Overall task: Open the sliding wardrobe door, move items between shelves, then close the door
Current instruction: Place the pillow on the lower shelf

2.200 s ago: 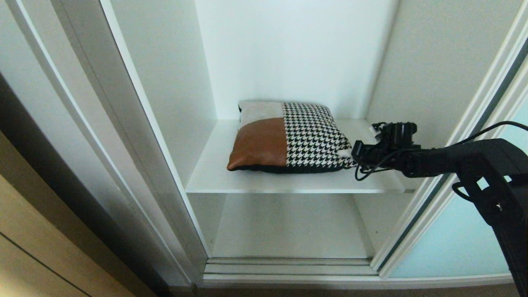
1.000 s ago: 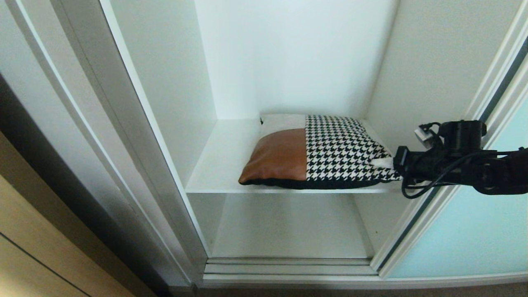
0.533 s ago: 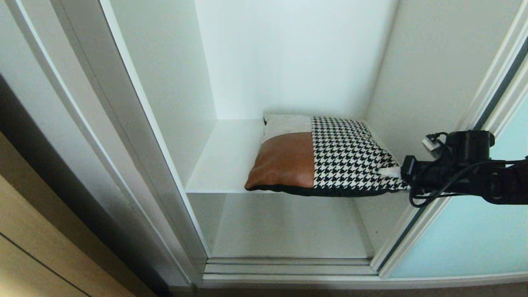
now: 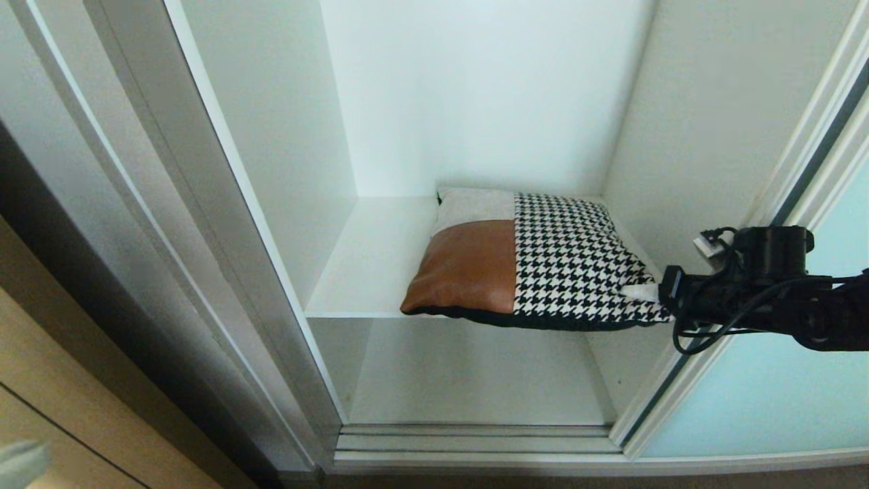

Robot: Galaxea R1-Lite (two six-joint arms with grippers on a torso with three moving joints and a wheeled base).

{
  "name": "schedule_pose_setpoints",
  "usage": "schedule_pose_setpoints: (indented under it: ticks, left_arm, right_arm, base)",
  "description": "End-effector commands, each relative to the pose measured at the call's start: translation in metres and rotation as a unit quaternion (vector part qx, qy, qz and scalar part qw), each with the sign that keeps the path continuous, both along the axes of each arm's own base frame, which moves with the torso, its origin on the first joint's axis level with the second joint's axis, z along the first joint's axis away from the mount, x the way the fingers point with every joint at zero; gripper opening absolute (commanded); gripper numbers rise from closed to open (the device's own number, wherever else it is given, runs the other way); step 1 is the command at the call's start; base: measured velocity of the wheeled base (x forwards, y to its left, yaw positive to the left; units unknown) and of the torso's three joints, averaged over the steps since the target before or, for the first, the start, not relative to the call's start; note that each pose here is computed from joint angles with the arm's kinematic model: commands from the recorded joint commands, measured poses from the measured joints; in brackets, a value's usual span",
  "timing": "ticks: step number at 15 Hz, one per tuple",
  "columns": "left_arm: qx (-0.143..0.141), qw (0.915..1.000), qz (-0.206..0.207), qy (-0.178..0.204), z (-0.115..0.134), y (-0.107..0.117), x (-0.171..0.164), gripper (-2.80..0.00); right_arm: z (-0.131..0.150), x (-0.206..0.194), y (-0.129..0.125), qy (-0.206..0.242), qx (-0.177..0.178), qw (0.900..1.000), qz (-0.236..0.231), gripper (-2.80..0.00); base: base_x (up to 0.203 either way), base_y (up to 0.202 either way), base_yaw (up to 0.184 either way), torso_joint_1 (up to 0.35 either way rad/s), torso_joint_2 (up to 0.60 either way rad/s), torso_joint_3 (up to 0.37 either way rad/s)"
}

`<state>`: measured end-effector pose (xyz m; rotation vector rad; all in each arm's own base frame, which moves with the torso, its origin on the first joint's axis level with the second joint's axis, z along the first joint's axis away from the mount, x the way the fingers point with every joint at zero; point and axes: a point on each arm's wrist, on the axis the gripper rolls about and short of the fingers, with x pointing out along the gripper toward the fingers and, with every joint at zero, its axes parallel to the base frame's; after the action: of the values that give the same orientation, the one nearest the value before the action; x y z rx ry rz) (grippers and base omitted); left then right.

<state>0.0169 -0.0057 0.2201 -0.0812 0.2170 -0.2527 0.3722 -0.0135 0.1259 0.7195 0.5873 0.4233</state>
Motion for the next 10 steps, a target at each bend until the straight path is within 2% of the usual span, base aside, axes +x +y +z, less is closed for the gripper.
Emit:
schedule_pose_setpoints:
  ticks: [1,3,5,8,10]
  left_arm:
    - [-0.023,0.9922,-0.031,0.118,0.013,-0.003,0.073,-2.8]
    - [-0.057,0.9794,-0.085,0.174,0.016,-0.016,0.11,-2.8]
    - [-0.075,0.9632,-0.123,0.227,0.011,-0.036,0.146,-2.8]
    - [-0.078,0.9451,-0.147,0.281,-0.014,-0.066,0.201,-2.8]
    - [-0.075,0.9383,-0.15,0.302,-0.033,-0.083,0.231,-2.8]
  right_arm:
    - [0.002,0.0,0.001,-0.004,0.002,1.0,0.003,-2.8]
    - [0.008,-0.001,0.0,-0.013,0.001,1.0,0.002,-2.8]
    - [0.011,-0.002,0.0,-0.016,0.001,1.0,0.002,-2.8]
    - [0.011,-0.002,0.0,-0.014,0.002,1.0,0.001,-2.8]
    - [0.01,-0.002,0.0,-0.014,0.002,1.0,0.001,-2.8]
  base:
    - [0.0,0.0,0.0,0.0,0.0,0.0]
    - [0.0,0.0,0.0,0.0,0.0,0.0]
    - [0.0,0.0,0.0,0.0,0.0,0.0]
    - [0.0,0.0,0.0,0.0,0.0,0.0]
    - [0.0,0.0,0.0,0.0,0.0,0.0]
